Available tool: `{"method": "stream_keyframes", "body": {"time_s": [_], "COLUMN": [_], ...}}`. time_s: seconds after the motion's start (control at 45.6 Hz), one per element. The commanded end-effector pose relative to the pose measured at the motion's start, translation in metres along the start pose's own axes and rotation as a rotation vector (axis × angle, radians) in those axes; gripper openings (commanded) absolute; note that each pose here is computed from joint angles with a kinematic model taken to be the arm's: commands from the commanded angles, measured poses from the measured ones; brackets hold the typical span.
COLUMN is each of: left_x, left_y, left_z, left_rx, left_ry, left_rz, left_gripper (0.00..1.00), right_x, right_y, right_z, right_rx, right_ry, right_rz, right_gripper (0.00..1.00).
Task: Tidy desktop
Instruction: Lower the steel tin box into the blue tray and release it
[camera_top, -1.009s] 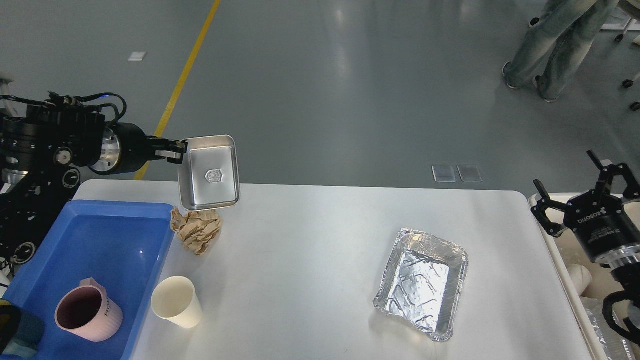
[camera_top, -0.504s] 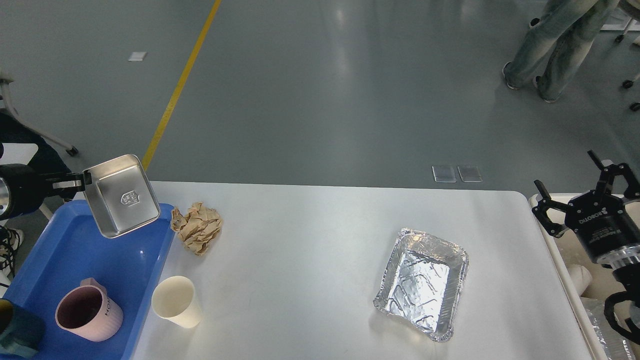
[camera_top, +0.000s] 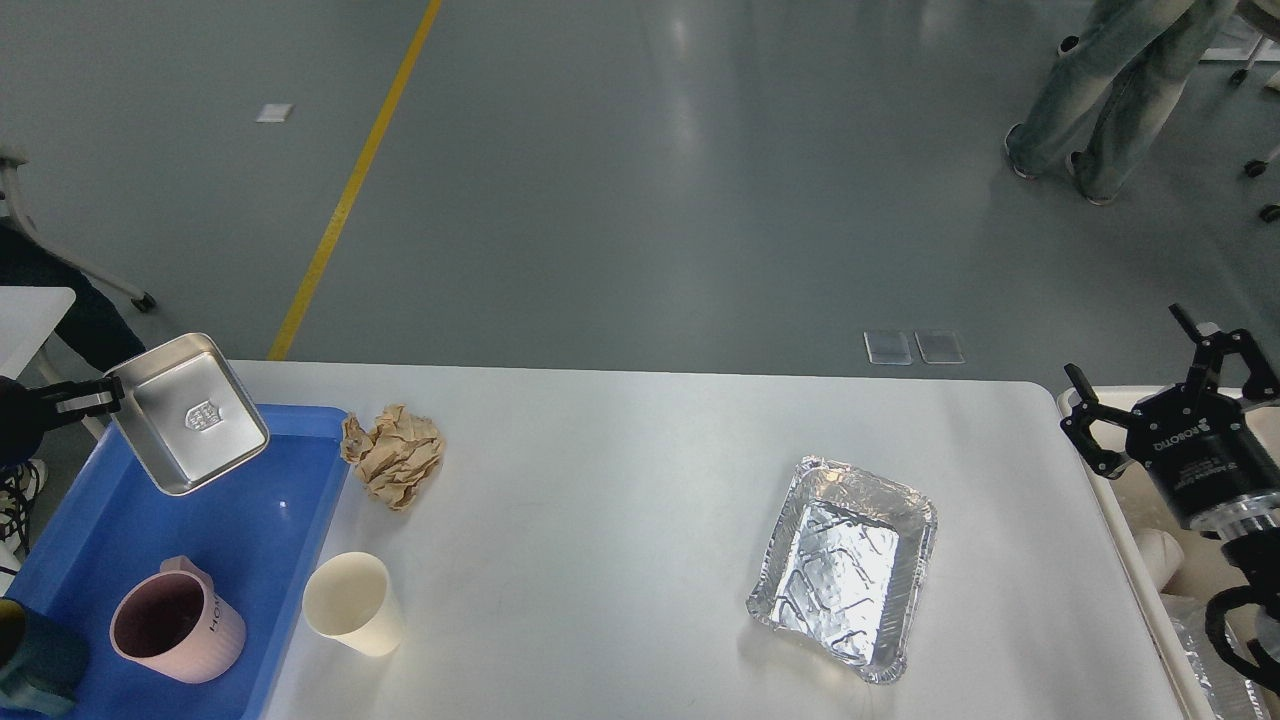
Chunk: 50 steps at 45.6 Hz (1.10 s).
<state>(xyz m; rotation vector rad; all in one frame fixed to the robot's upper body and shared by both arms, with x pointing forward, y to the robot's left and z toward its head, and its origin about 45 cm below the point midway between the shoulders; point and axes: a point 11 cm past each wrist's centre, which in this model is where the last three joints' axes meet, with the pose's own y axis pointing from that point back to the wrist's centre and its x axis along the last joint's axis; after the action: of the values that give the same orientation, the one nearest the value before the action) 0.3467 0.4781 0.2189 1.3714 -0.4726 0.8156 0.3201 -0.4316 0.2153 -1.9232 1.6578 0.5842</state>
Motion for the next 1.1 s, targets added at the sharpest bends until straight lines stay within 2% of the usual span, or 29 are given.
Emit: {"method": "stream_keyframes", "body": {"time_s": [0.0, 0.175, 0.614, 0.877, 1.075], "left_x": [-0.005, -0.018, -0.056, -0.068, -0.069], "left_y": [-0.005, -0.011, -0.037, -0.044, -0.044], "left_z": [-0.007, -0.016, 0.008, 0.008, 0.007], "left_rx": [0.019, 0.040, -0.008, -0.003, 0.002], "left_ry": [0.014, 0.041, 0.013, 0.019, 0.015], "left_rz": [0.010, 0.010, -0.025, -0.031, -0.037], "left_gripper": [0.02, 0.02, 0.04, 0.05, 0.13], "right_x": [0.000, 0.001, 0.003, 0.003, 0.003], "right_y": [0.000, 0.001, 0.003, 0.003, 0.004], "right_z": [0.000, 0.001, 0.001, 0.001, 0.001], "right_rx": [-0.001, -0.003, -0.005, -0.005, -0.007], "right_ry": [0.001, 0.001, 0.002, 0.002, 0.002], "right_rz": [0.001, 0.004, 0.009, 0.009, 0.011], "right_gripper": [1.00, 1.00, 1.00, 1.00, 1.00]}}
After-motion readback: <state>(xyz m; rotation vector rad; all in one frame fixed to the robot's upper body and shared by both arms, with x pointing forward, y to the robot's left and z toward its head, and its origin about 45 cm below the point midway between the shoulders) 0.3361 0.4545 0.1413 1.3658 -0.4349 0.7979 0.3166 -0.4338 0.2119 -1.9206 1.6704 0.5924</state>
